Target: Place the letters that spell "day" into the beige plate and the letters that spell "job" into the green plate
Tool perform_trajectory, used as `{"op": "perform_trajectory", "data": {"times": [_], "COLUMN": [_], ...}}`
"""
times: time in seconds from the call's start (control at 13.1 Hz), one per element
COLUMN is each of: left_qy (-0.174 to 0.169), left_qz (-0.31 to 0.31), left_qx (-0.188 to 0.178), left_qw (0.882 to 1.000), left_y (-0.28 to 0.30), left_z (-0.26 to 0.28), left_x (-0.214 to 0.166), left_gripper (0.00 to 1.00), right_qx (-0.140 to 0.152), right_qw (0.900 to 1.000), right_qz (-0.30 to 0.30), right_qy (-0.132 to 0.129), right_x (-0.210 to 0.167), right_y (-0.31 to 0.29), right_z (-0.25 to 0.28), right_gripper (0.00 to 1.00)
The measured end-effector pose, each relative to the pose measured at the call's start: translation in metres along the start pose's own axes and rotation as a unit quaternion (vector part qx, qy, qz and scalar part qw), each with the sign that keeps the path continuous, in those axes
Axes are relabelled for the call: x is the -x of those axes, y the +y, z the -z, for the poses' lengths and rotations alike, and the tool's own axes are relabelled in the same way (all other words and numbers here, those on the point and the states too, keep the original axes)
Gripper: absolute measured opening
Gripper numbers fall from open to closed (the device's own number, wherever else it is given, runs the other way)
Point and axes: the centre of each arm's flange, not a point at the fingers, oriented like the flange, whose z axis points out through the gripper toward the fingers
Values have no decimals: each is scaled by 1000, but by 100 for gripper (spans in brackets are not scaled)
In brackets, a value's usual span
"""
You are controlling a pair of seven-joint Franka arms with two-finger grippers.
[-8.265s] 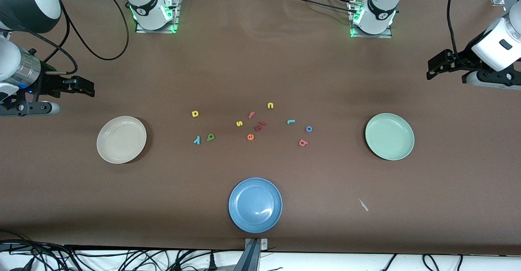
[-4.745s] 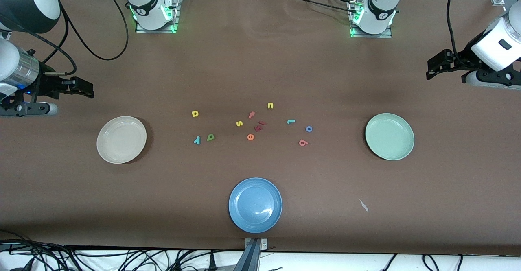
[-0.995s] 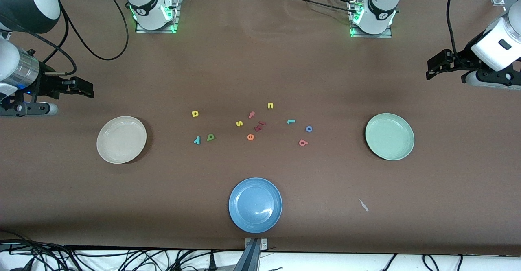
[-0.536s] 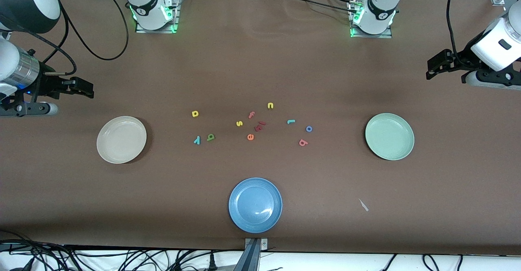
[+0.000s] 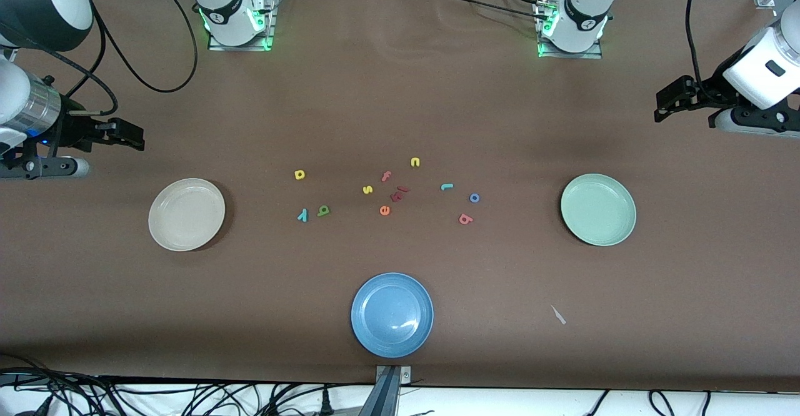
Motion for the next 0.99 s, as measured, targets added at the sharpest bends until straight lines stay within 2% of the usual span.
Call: {"op": "perform_trajectory", "data": {"times": [0.61,0.99], "left_qy": [0,0], "left_qz": [0,0], "left_qx": [0,0], "left_qw": [1000,1000], "left_y": [0,0], "left_z": [0,0], "left_x": [0,0], "left_gripper": [100,100], "right_qx": [-18,-12], "right_qw": [1000,999], "right_qz": [9,29], "right_qy": [-12,-8], "right_x": [-1,-4], "right_y": [-22,-87], "right_z": [-8,-18], "right_gripper": [100,100]}}
